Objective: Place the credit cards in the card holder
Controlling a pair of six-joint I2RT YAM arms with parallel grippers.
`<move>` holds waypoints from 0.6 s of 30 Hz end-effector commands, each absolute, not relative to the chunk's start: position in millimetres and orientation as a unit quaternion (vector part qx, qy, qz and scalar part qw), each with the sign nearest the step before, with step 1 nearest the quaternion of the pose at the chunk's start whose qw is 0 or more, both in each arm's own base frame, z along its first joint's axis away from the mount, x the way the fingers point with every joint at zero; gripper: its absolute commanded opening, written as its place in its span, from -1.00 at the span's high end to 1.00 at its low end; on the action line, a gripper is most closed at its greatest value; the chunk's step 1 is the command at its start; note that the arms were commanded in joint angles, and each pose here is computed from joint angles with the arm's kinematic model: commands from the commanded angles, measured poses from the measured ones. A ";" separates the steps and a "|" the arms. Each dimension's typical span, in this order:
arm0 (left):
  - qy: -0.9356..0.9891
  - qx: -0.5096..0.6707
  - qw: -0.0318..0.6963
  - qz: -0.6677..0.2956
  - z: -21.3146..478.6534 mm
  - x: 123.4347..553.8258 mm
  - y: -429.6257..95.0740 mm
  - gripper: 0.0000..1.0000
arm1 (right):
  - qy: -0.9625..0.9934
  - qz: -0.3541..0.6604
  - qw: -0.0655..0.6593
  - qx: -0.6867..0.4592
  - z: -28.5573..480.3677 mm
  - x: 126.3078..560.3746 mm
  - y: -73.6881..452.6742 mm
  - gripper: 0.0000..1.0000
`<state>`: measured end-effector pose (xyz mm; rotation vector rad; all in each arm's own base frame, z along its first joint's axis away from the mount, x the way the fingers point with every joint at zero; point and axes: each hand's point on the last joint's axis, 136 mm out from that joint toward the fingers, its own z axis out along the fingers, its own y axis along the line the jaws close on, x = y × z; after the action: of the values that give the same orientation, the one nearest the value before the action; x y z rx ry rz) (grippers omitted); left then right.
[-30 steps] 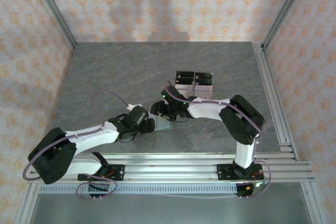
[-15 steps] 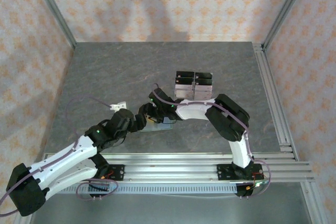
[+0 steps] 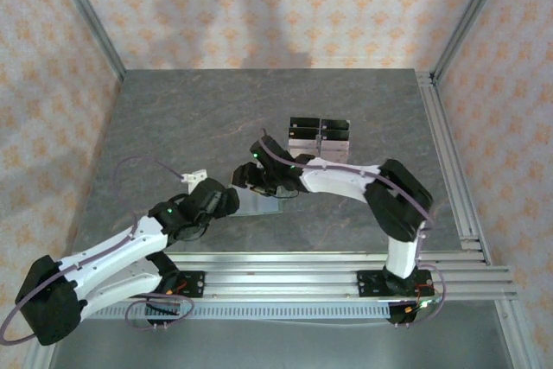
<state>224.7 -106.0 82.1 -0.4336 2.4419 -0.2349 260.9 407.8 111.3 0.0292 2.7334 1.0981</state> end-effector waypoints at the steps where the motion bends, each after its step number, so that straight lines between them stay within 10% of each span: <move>1: 0.923 -0.163 0.343 -0.069 101.7 237.7 -104.5 -0.99 | 0.932 0.329 0.151 -0.018 158.4 266.8 371.9 -0.14; 18: 0.943 -0.136 0.302 -0.041 99.3 273.8 -134.4 -0.99 | 0.955 0.195 0.212 -0.074 239.0 316.5 230.4 -0.18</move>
<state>266.6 -134.4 93.7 -0.3486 2.5101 -0.1158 321.9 243.8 253.1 -0.0708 2.5636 0.6365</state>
